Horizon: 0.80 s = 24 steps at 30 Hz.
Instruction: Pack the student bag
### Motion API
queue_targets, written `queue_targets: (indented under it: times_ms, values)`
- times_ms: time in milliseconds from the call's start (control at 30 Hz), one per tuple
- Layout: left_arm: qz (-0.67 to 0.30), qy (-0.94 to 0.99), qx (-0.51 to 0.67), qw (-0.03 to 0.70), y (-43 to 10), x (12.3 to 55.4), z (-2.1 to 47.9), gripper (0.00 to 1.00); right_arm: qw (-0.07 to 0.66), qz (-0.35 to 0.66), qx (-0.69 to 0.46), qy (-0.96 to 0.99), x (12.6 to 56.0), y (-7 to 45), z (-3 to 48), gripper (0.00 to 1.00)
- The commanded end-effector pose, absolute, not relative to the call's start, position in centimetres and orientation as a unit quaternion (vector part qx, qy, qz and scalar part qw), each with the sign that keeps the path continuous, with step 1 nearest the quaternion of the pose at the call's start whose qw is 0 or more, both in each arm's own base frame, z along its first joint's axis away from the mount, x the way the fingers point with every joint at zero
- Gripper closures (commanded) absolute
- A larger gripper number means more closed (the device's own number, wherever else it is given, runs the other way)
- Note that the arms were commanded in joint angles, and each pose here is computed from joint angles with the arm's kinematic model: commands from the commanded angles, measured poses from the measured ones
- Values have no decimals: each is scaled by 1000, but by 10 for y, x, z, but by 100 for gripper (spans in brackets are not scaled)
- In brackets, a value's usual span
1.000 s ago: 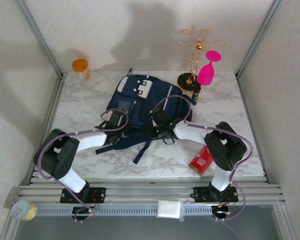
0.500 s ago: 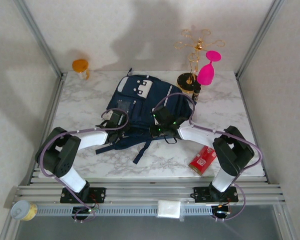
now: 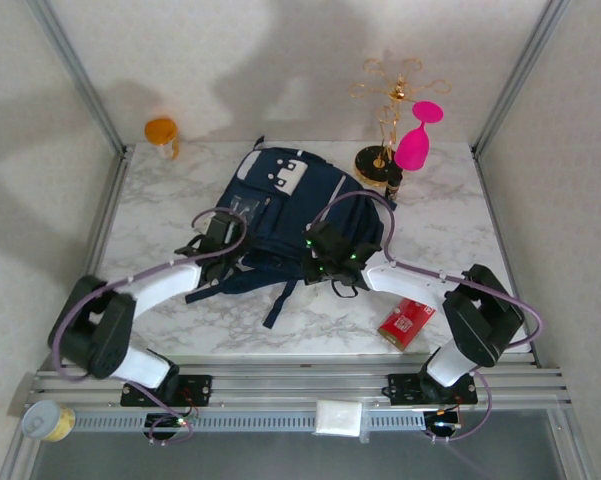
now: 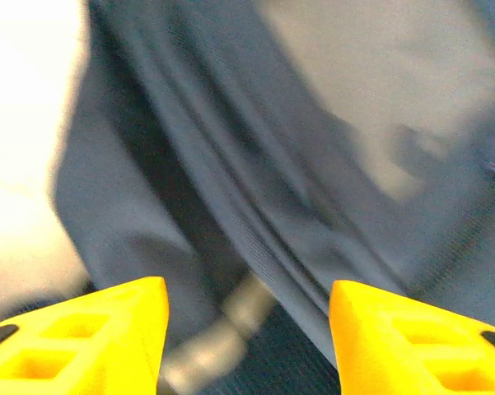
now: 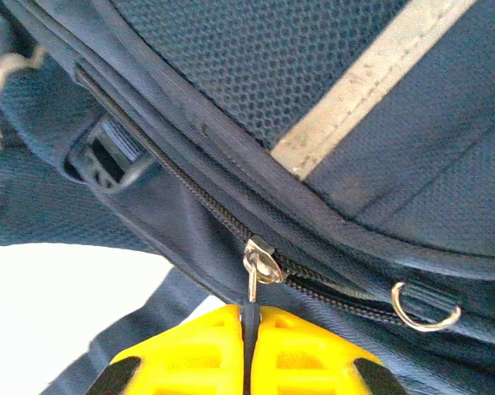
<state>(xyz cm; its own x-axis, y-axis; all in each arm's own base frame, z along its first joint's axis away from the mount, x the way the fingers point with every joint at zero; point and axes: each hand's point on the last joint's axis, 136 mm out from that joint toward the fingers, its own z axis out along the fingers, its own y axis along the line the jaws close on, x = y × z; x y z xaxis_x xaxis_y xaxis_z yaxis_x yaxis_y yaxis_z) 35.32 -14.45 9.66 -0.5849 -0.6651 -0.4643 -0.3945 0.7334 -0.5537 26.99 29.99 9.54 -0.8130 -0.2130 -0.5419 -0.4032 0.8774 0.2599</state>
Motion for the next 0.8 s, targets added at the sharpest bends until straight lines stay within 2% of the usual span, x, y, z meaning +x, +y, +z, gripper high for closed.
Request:
queue_targets:
  times_ms: [0, 100, 433, 767]
  values:
    - [-274, 854, -316, 310, -179, 328, 114, 43, 284, 254, -160, 911, 267, 320, 127, 100]
    - [-340, 831, -331, 291, -209, 317, 122, 45, 293, 261, -164, 905, 268, 321, 134, 100]
    - [-381, 799, -374, 279, -253, 338, 118, 47, 302, 287, -177, 892, 262, 324, 133, 100]
    - [-363, 773, -425, 300, -252, 357, 109, 65, 306, 289, -199, 885, 260, 326, 130, 100]
